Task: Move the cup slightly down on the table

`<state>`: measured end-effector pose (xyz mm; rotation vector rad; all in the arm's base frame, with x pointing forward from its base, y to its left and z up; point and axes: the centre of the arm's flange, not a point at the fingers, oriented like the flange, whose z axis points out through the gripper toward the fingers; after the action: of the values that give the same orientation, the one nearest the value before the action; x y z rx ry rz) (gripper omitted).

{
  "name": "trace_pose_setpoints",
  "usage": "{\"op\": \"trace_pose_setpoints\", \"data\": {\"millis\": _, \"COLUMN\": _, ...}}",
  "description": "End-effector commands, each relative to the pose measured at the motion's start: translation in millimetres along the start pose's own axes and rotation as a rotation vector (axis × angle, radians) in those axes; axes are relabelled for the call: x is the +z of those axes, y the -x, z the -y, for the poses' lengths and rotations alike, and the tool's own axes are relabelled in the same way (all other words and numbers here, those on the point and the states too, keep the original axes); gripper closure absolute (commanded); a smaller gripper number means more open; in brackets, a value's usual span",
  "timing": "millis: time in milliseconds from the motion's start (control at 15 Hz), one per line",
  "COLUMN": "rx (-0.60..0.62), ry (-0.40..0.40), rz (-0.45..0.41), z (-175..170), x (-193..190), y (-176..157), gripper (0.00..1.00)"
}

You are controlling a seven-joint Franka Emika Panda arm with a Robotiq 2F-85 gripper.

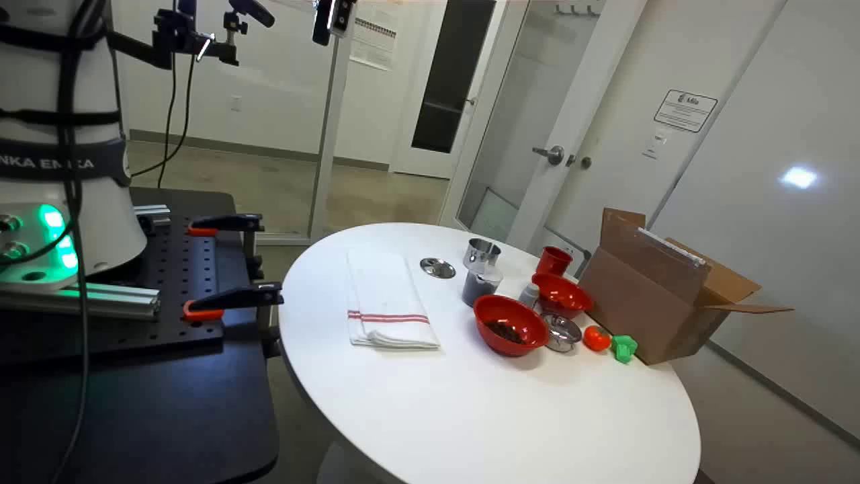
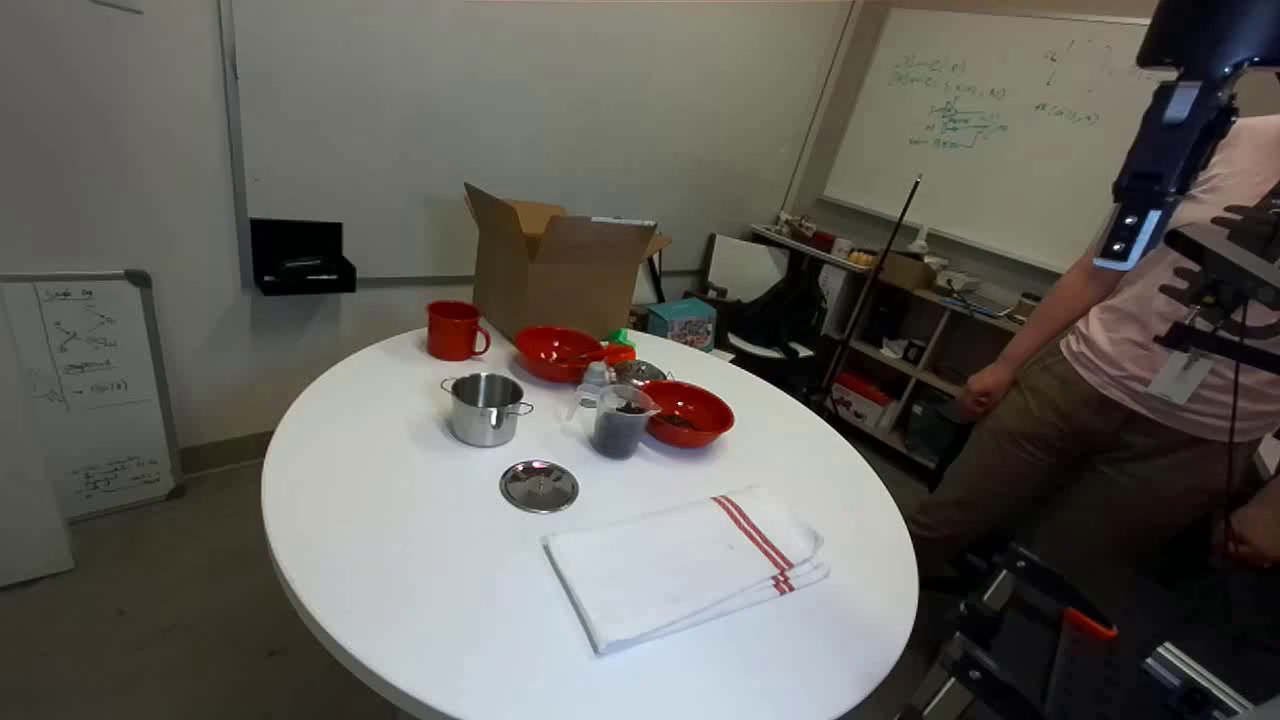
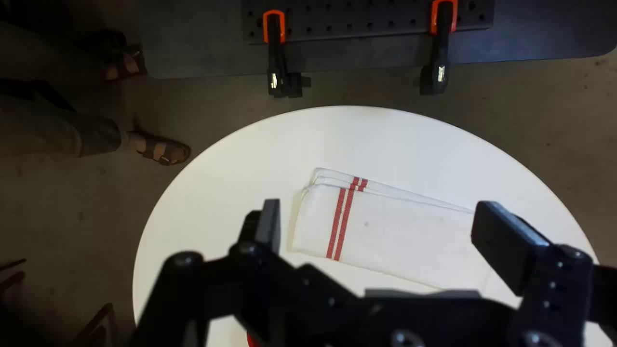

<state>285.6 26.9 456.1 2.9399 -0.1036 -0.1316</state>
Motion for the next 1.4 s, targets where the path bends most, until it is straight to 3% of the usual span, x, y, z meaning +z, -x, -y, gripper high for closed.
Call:
{"op": "trace_pose_setpoints", "data": {"millis": 0, "rx": 0.000, "ry": 0.000, "rz": 0.000, "z": 0.0, "x": 0.0, "y": 0.0, "gripper": 0.00}}
{"op": "trace_pose_setpoints", "data": {"millis": 600, "rx": 0.008, "ry": 0.020, "rz": -0.012, "z": -0.5, "x": -2.1, "y": -12.2, "gripper": 0.00}}
{"op": "trace_pose_setpoints", "data": {"millis": 1067, "rx": 0.001, "ry": 0.094, "rz": -0.126, "z": 4.7, "x": -4.3, "y": -68.8, "gripper": 0.00}}
{"op": "trace_pose_setpoints", "data": {"millis": 1333, "rx": -0.028, "ry": 0.080, "rz": -0.096, "z": 15.0, "x": 23.4, "y": -100.6, "gripper": 0.00}}
